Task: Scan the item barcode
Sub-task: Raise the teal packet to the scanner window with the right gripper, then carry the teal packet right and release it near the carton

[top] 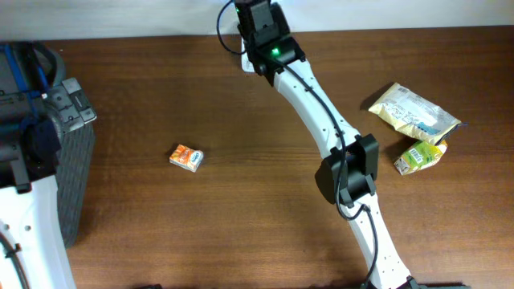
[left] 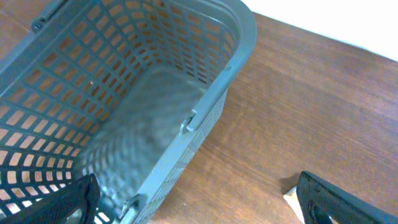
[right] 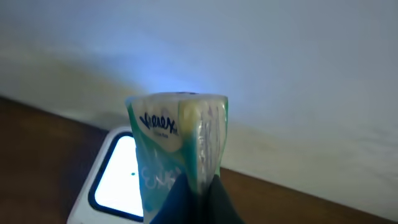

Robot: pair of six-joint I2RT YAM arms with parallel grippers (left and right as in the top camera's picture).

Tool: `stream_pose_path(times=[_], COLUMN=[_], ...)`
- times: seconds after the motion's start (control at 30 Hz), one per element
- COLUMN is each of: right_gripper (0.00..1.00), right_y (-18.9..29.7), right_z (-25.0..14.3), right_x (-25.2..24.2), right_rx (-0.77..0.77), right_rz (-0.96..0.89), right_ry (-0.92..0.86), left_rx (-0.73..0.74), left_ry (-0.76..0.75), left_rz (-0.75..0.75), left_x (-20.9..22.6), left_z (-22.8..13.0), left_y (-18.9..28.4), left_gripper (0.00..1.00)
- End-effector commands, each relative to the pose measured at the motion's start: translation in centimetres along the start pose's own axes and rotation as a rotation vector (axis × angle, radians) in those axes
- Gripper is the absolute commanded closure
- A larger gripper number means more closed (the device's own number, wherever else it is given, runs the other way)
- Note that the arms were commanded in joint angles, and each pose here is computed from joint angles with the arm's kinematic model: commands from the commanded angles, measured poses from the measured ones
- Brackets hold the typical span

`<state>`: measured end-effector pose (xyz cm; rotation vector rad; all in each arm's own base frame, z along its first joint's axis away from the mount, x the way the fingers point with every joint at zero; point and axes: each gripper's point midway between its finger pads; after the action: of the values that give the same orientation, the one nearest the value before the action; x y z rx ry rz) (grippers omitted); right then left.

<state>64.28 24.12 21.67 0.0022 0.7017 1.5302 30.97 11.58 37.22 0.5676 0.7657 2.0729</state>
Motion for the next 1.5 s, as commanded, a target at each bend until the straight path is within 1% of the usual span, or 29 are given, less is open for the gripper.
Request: stream_pose_path(times=[0.0,0.1,0.23,0.33,0.4,0.53,0.6,0.67,0.7,0.73,0.77,0.8,0.83,0.87,0.9,0.93,1.0,1.07,1.13,1.2,1.23,1.27,1.3,1.33,1.37,1.4,1.43,1.47], right_gripper=[0.96,0.96,0.96,0.96,0.96,0.96,0.96,0.96,0.96,0.96,0.96,0.96,0.96,0.96,0.96,0.96,0.96,0.96,0.96,0.96,0.96,0.96,0.94,0.82,0.81,0.89,0.96,0.95], right_y=[-1.5,-2.5,-3.9,-4.9,-4.9,-4.7,-3.0,0.7,2.8,5.7,9.7,13.0,16.2,19.1,20.9,21.7,20.9,19.3,18.8,18.5,18.3,18.2,18.1,17.9,17.2,16.6,16.1,16.1], right_z=[-2.5,-3.9,-6.0,-7.7,-9.2,-9.0,-7.5,-4.6,-3.5,-2.3,-1.3,-1.1,-1.9,-3.5,-5.8,-8.9,-15.2,-20.7,-29.1,-35.6,-37.1,-37.5,-36.8,-35.2,-32.7,-30.3,-27.5,-26.5], right_x=[0.7,1.5,2.5,1.0,0.7,0.9,1.2,1.1,0.8,0.3,-0.3,-0.9,-2.1,-3.9,-5.6,-7.9,-12.9,-15.3,-16.7,-17.5,-18.3,-19.7,-20.5,-21.4,-21.5,-21.3,-21.3,-21.3], right_rx=[0.042,0.047,0.053,0.095,0.152,0.150,0.140,0.119,0.121,0.135,0.168,0.218,0.285,0.368,0.477,0.611,0.858,1.020,1.235,1.340,1.353,1.347,1.328,1.293,1.228,1.159,1.081,1.059], right_rz=[-0.015,-0.014,-0.011,-0.025,-0.014,-0.011,0.011,0.063,0.101,0.160,0.260,0.325,0.360,0.373,0.347,0.284,0.084,-0.005,-0.067,-0.108,-0.126,-0.147,-0.148,-0.138,-0.076,-0.007,0.021,0.024], right_ry=[0.028,0.056,0.252,0.256,0.283,0.300,0.309,0.298,0.238,0.125,-0.017,-0.105,-0.131,-0.116,-0.128,-0.136,-0.237,-0.329,-0.378,-0.435,-0.470,-0.510,-0.527,-0.532,-0.537,-0.544,-0.544,-0.540], left_rx=[-0.010,-0.010,-0.010,-0.010,-0.010,-0.010,-0.010,-0.010,-0.010,-0.010,-0.010,-0.010,-0.010,-0.010,-0.010,-0.010,-0.010,-0.010,-0.010,-0.010,-0.010,-0.010,-0.010,-0.010,-0.010,-0.010,-0.010,-0.010], left_ry=[0.005,0.005,0.005,0.005,0.005,0.005,0.005,0.005,0.005,0.005,0.005,0.005,0.005,0.005,0.005,0.005,0.006,0.005,0.005,0.005,0.005,0.005,0.005,0.005,0.005,0.005,0.005,0.005], left_rz=[0.011,0.011,0.011,0.011,0.011,0.011,0.011,0.011,0.011,0.011,0.011,0.011,0.011,0.011,0.011,0.011,0.011,0.011,0.011,0.011,0.011,0.011,0.011,0.011,0.011,0.011,0.011,0.011], left_x=[0.4,0.4,0.4,0.4,0.4,0.4,0.4,0.4,0.4,0.4,0.4,0.4,0.4,0.4,0.4,0.4,0.4,0.4,0.4,0.4,0.4,0.4,0.4,0.4,0.4,0.4,0.4,0.4], left_z=[0.2,0.2,0.2,0.2,0.2,0.2,0.2,0.2,0.2,0.2,0.2,0.2,0.2,0.2,0.2,0.2,0.2,0.2,0.2,0.2,0.2,0.2,0.2,0.2,0.2,0.2,0.2,0.2], left_y=[0.3,0.3,0.3,0.3,0.3,0.3,0.3,0.3,0.3,0.3,0.3,0.3,0.3,0.3,0.3,0.3,0.3,0.3,0.3,0.3,0.3,0.3,0.3,0.3,0.3,0.3,0.3,0.3], left_gripper=[0.01,0.01,0.01,0.01,0.01,0.01,0.01,0.01,0.01,0.01,0.01,0.01,0.01,0.01,0.01,0.01,0.01,0.01,0.01,0.01,0.01,0.01,0.01,0.01,0.01,0.01,0.01,0.01])
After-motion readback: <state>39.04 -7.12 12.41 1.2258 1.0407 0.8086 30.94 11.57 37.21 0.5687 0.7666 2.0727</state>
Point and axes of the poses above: each gripper's point midway between its finger pads, its own y axis back along the fingers, its own x axis along the line the jaws close on, z = x × y, and after that the axes turned 1 degree about y, right-handed
